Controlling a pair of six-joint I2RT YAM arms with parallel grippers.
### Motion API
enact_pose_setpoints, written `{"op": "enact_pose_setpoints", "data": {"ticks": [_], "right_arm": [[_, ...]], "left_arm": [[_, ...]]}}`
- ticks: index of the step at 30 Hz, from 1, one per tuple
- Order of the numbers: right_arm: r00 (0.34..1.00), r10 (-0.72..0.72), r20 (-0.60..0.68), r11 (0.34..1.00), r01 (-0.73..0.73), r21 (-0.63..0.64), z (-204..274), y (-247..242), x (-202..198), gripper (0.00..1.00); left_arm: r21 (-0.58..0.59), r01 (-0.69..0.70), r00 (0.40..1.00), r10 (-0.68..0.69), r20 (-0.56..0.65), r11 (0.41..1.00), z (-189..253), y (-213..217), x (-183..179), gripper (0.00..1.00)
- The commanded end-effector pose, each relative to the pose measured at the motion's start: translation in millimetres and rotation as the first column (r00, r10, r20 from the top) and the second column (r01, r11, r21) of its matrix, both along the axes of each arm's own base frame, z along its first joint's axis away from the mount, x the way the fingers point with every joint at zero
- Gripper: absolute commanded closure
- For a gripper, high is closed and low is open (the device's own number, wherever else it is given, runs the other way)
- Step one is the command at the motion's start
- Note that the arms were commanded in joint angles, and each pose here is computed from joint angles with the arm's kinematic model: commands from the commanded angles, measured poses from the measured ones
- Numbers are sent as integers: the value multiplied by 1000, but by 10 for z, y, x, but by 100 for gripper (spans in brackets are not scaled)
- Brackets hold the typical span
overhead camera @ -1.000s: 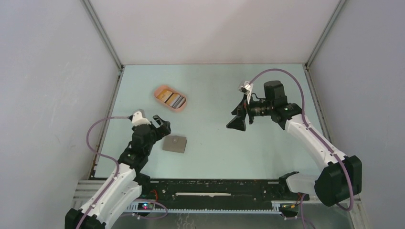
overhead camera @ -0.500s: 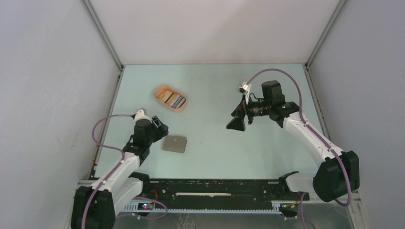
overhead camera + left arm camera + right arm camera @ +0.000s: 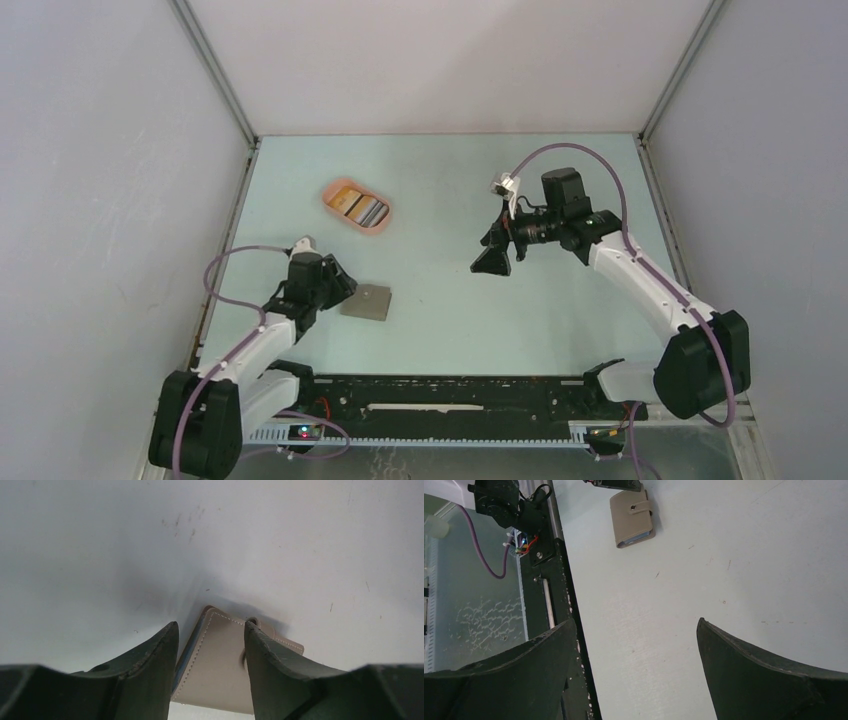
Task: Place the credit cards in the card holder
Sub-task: Open the card holder at the center of the board.
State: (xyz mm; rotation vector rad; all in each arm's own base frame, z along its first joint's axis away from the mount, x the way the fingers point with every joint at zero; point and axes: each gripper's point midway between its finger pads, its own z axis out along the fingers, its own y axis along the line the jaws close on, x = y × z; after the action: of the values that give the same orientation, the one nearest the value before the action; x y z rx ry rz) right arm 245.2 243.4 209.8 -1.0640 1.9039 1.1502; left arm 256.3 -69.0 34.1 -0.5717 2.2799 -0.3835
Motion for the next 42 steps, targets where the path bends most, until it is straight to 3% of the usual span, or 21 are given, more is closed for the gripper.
{"op": "enact_pose_setpoints", "data": {"ticks": [1, 11, 15, 19, 25, 29, 36, 42], "right_arm": [[998, 36, 52, 999, -37, 2, 131, 70, 26, 0], [997, 70, 26, 998, -70, -10, 123, 62, -12, 0], [971, 210, 117, 978, -206, -42, 85, 55, -215, 2], [879, 354, 320, 931, -298, -211, -137, -6, -391, 4], [689, 460, 560, 879, -263, -398, -741, -125, -445, 0], [737, 417, 532, 890, -212, -404, -869, -98, -336, 3], [822, 429, 375, 838, -206, -506, -1335, -12, -257, 25], [845, 432, 316, 798, -195, -570, -1547, 21, -221, 36]], "left_arm": [[-34, 26, 999, -27, -29, 999, -42, -113, -95, 45], [-75, 265, 962, -268, -42, 961, -81, -675, -177, 67], [-95, 429, 902, -431, 6, 898, -6, -1152, -99, 80], [-89, 595, 803, -596, 25, 798, -1, -1715, -35, 90], [-80, 731, 682, -727, 80, 677, 13, -2440, -30, 95], [-117, 746, 666, -735, 125, 656, 22, -2701, -120, 98], [-227, 703, 710, -682, 174, 674, 37, -2832, -260, 100], [-274, 689, 721, -672, 169, 671, -37, -2837, -364, 100]]}}
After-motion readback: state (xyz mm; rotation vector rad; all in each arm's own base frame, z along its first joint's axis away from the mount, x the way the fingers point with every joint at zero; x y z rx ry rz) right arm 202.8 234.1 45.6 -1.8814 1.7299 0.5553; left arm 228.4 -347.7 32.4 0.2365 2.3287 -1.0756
